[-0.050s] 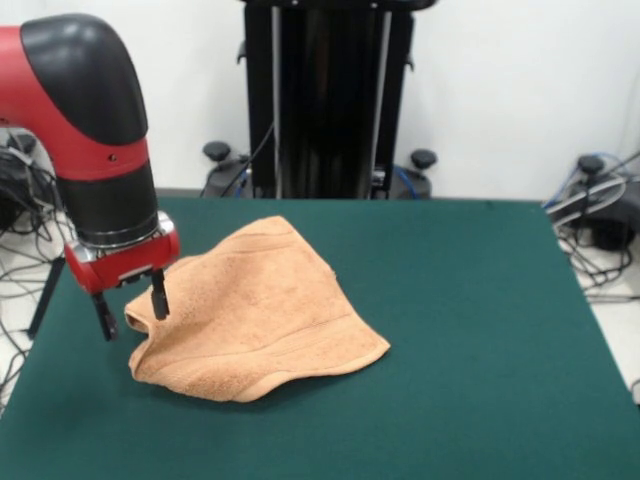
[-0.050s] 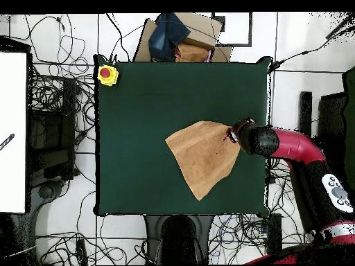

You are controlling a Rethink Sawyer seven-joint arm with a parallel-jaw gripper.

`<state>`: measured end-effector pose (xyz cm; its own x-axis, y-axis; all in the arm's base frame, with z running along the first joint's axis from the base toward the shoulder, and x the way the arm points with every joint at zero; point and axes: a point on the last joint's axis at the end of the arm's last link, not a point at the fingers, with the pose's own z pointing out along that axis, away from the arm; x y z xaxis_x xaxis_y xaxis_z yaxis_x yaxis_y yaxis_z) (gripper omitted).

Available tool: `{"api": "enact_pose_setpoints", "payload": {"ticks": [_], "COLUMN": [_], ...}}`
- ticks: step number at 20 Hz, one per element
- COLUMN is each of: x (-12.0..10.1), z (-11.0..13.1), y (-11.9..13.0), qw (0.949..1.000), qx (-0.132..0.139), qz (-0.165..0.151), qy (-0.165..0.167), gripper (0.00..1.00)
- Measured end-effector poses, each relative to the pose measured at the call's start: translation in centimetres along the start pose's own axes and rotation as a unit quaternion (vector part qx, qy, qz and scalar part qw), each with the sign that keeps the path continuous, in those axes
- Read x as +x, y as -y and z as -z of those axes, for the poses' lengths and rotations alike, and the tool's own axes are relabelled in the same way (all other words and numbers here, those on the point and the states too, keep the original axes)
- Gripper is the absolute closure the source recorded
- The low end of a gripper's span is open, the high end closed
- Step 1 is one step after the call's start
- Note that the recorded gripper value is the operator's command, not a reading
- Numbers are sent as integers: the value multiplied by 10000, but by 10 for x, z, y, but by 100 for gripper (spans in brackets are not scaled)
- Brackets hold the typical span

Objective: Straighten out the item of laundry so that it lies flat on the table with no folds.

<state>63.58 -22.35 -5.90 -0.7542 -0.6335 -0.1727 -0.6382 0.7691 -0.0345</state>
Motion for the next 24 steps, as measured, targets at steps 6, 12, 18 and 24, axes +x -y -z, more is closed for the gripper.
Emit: {"api": "enact_pose_setpoints", "payload": {"ticks": [6, 12, 18, 24], "x": [1, -3, -10, -13], "z": [-13, -24, -32, -34], "y": [-10, -20, -25, -27], "qw": [9999, 9998, 9997, 9997], "qx": [-127, -223, -255, -235], "qz": [-28, -8, 35, 78], "qy": [10, 15, 4, -35], "gripper": [0, 0, 0, 0]}}
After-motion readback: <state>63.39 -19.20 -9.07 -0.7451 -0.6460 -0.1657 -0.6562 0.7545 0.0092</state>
